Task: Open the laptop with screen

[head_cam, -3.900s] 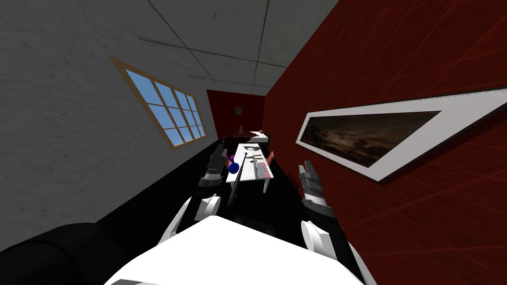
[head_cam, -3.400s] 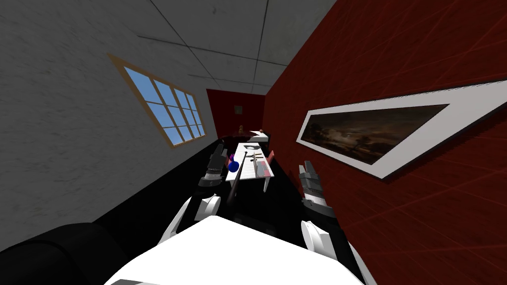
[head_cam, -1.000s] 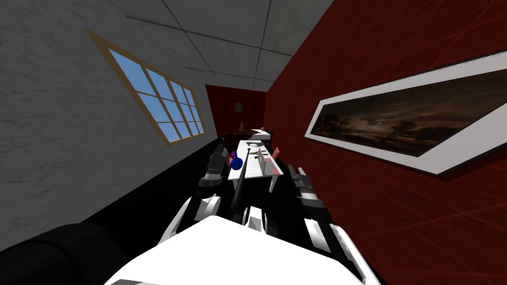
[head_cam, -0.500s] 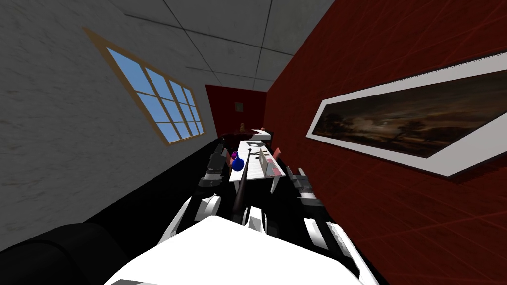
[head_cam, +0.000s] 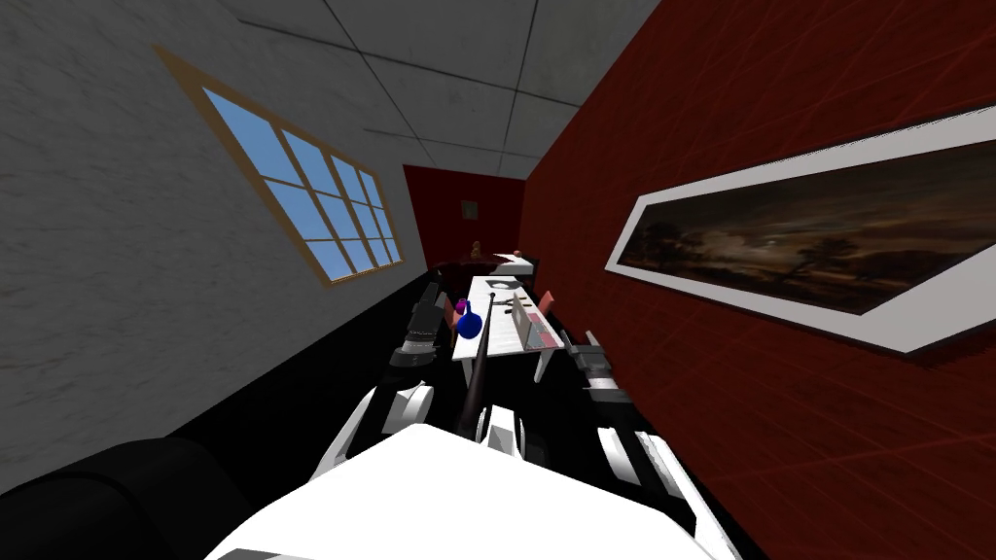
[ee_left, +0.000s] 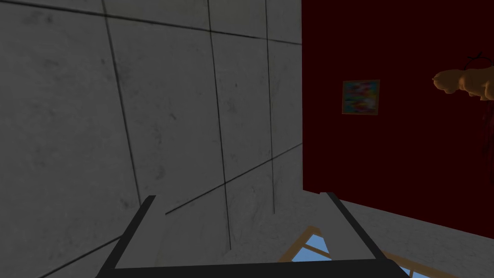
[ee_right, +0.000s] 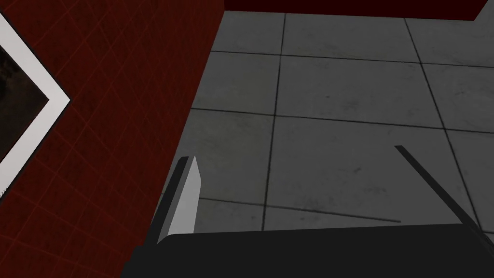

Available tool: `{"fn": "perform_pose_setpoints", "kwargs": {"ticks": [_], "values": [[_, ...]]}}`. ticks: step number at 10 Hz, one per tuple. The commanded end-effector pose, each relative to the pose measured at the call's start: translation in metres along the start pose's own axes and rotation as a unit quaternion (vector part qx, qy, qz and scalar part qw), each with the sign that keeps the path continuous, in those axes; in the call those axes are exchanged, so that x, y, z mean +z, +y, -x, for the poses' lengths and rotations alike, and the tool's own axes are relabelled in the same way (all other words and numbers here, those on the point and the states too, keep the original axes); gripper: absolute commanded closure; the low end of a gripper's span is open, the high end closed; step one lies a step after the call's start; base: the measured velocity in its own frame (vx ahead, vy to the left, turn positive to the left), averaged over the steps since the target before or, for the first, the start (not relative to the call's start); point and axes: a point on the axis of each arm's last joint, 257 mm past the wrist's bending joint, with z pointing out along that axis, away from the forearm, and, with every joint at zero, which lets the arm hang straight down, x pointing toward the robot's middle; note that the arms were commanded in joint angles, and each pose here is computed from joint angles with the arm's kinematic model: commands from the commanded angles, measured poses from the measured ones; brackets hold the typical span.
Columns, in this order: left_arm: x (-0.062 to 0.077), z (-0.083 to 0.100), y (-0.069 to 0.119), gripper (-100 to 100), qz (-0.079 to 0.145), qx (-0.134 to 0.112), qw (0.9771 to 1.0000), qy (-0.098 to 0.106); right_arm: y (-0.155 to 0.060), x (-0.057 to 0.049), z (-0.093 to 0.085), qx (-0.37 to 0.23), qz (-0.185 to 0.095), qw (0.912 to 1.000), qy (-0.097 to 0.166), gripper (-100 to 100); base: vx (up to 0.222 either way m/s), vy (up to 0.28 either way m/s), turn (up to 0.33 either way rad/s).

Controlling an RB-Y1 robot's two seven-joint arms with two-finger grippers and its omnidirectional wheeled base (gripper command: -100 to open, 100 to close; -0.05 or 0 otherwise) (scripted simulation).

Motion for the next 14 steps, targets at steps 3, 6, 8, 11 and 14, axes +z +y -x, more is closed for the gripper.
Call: {"fn": "perform_pose_setpoints", "kwargs": {"ticks": [3, 6, 8, 11, 14], "values": [[0.000, 0.000, 0.000, 0, 0.000, 0.000, 1.0000, 0.000, -0.008, 0.001, -0.031, -0.105, 0.004, 0.9939, 0.033, -100, 0.028, 0.067, -0.005], [0.000, 0.000, 0.000, 0, 0.000, 0.000, 1.0000, 0.000, -0.013, 0.001, -0.052, -0.162, 0.008, 0.9852, 0.055, -100, 0.025, 0.054, -0.008], [0.000, 0.000, 0.000, 0, 0.000, 0.000, 1.0000, 0.000, -0.015, 0.001, -0.062, -0.197, 0.011, 0.9782, 0.065, -100, 0.022, 0.049, -0.004], [0.000, 0.000, 0.000, 0, 0.000, 0.000, 1.0000, 0.000, -0.018, -0.001, -0.081, -0.252, 0.017, 0.9637, 0.085, -100, 0.029, 0.058, -0.002], [0.000, 0.000, 0.000, 0, 0.000, 0.000, 1.0000, 0.000, -0.021, -0.002, -0.099, -0.300, 0.025, 0.9480, 0.103, -100, 0.024, 0.057, -0.003]]}}
